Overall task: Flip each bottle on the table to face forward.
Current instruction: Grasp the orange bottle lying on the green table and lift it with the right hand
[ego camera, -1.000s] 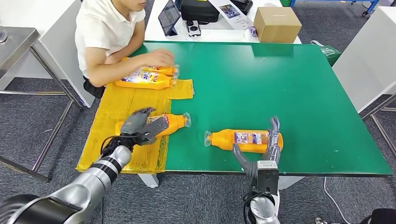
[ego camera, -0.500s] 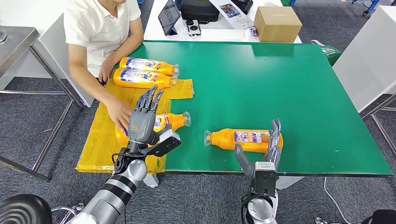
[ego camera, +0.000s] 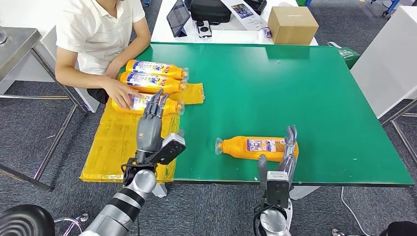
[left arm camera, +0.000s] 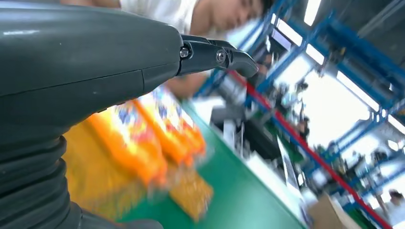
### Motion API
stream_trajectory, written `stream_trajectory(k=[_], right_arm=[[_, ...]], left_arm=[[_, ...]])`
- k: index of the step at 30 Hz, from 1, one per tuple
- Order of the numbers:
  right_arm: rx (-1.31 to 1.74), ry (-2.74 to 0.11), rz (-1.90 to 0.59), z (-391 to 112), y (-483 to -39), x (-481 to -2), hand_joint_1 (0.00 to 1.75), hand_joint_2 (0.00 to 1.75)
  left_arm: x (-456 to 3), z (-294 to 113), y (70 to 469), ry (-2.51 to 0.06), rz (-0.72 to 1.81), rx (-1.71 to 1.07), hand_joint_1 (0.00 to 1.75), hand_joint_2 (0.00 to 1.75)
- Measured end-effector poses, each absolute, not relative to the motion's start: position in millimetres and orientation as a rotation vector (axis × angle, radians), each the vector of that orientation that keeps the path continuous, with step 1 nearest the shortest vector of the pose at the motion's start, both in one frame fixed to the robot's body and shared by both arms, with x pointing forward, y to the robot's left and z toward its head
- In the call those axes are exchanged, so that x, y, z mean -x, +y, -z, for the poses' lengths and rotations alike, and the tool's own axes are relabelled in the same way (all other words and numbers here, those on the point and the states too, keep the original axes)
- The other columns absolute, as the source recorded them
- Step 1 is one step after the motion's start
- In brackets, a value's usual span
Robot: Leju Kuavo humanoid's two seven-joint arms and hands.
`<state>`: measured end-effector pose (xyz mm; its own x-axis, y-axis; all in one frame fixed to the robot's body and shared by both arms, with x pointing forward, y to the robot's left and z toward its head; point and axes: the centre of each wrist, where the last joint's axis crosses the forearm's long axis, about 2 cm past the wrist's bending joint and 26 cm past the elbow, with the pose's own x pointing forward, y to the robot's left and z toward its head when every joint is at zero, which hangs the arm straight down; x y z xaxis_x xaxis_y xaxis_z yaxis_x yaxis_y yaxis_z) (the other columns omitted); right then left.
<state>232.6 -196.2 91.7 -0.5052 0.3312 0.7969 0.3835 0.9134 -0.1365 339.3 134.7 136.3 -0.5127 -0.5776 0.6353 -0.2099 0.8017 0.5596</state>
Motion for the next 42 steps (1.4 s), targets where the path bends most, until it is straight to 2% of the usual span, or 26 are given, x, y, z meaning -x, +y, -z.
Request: stream_trajectory(k=[3, 5, 10, 14, 19, 42], right_arm=[[0.58, -2.158, -0.086, -88, -205, -234, 0.0, 1.75], [0.694, -2.138, -0.285, -81, -220, -238, 0.0, 1.75], [0.99, -1.904, -0.795, -61, -285, -258, 0.0, 1.75], [1.061, -1.721, -0.996, -51, -338, -270, 0.0, 1.75], [1.088, -1.62, -1.111, -46, -364, -269, 0.0, 1.75], [1.131, -1.494, -1.304, -50, -382, -275, 0.0, 1.75]], left_arm=[[-328, -137, 122, -2.089, 0.518, -0.422, 0.0, 1.75], [-320, -137, 115, -2.096, 0.512, -0.339, 0.0, 1.75], [-309, -139, 102, -2.122, 0.504, -0.224, 0.0, 1.75], [-301, -138, 95, -2.1, 0.478, -0.104, 0.0, 1.75], [-295, -140, 89, -2.1, 0.474, -0.033, 0.0, 1.75], [-291, -149, 76, -2.103, 0.471, 0.076, 0.0, 1.75]])
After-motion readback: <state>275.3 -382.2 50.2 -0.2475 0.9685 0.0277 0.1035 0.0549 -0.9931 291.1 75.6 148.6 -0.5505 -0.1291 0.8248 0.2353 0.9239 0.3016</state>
